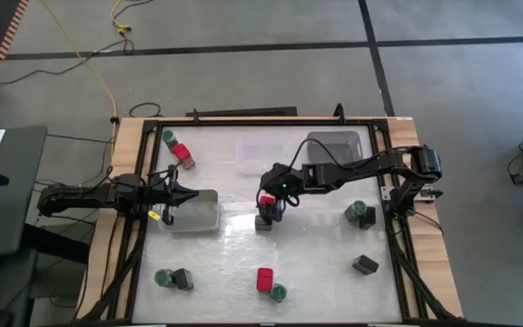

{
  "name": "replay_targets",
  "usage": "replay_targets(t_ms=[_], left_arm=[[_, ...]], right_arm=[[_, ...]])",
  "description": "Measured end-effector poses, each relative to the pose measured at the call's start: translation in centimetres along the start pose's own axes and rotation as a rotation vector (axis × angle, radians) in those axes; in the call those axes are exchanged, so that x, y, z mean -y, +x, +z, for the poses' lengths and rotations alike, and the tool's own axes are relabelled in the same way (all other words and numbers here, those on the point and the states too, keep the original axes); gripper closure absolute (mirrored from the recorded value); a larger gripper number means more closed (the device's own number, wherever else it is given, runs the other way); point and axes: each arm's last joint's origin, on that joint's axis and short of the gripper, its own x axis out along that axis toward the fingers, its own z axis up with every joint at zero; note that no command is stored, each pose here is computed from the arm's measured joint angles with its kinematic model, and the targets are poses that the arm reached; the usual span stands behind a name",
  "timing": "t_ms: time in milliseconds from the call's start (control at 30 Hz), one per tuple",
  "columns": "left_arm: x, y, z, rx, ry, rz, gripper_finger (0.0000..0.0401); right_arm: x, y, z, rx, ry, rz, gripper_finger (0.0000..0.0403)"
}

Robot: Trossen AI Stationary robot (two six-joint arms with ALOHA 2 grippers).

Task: Sort spices by type
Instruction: Put the red seasoning can into the transparent bin

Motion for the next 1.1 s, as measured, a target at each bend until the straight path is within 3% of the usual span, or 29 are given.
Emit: replay_targets(t_ms=[267, 633, 1100], left_arm=[[0.0, 0.0, 0.0, -0.001, 0.0, 0.0, 0.0401], [0.0, 0.0, 0.0, 0.0, 0.0, 0.0, 0.0401], [0.0, 0.0, 0.0, -0.001, 0.0, 0.0, 0.0401]], right_arm=[[0.2, 0.0, -0.1, -0.007, -0.064, -0.005, 0.0023], [0.4, 0.7, -0.8, -0.053, -0.007, -0.007, 0.0023], [-0.1, 2.5, -2.2, -0.118, -0.022, 0.007, 0.0032]])
